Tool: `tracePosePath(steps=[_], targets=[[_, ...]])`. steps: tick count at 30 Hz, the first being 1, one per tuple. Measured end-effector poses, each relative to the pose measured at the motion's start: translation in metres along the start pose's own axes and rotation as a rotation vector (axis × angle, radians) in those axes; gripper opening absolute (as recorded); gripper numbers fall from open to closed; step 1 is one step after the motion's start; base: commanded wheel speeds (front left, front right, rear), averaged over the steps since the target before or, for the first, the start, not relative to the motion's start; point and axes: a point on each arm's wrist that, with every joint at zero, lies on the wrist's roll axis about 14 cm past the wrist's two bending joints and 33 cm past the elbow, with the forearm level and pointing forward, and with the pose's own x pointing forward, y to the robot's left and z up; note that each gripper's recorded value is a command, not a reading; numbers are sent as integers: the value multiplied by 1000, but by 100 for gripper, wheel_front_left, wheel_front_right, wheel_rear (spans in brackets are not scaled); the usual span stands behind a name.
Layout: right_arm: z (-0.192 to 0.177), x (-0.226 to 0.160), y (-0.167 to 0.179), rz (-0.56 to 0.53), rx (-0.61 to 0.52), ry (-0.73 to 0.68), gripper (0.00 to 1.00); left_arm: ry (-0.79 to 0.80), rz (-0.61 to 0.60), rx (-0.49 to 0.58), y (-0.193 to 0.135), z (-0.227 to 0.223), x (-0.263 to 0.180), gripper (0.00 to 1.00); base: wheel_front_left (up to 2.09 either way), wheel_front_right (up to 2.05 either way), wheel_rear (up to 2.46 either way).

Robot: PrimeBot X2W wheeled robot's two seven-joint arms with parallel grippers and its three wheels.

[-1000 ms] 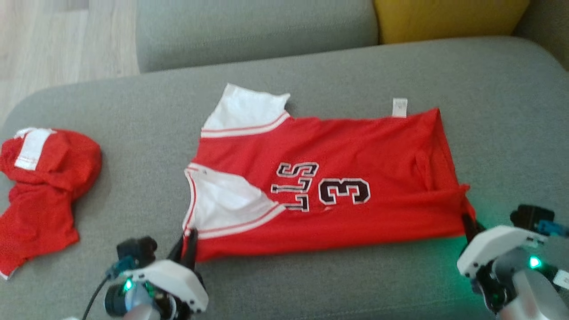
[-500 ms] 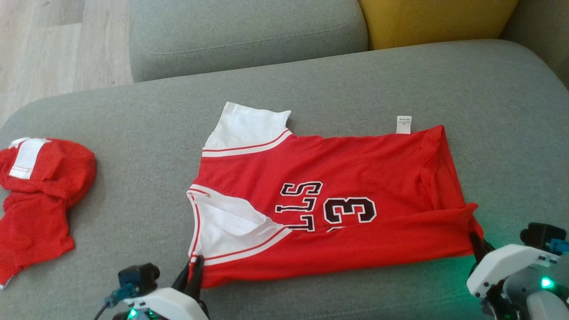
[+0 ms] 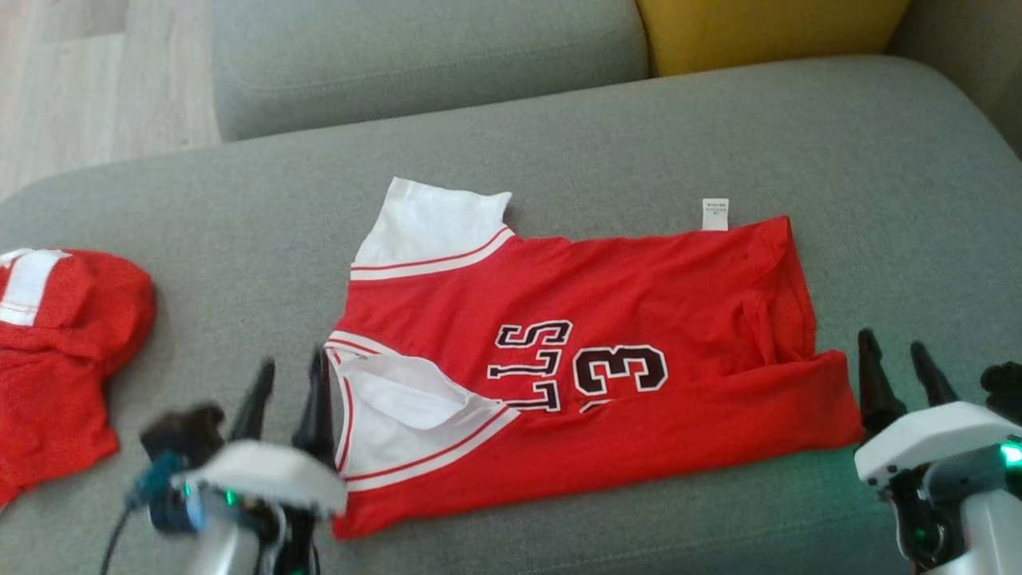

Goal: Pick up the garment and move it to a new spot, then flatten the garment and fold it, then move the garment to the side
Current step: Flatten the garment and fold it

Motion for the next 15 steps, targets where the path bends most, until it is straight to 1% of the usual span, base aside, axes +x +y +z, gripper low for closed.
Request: tracePosePath(steps=[3, 6, 10, 12, 15], targets=[[9, 3, 1, -3, -33, -55, 100, -62, -53, 18, -14, 22, 22, 100, 0, 0, 0], [21, 15, 9, 9, -58, -101, 100, -75, -117, 63, -28, 32, 48, 100, 0, 0, 0], [42, 39, 29, 50, -105, -148, 100, -6, -200, 132, -40, 33, 91, 100, 0, 0, 0], [48, 51, 37, 69, -130, -158, 100, 61, -252, 210, -47, 29, 115, 100, 0, 0, 0], [52, 66, 46, 89, -153, -159, 100, 142, -293, 282, -51, 27, 152, 100, 0, 0, 0]])
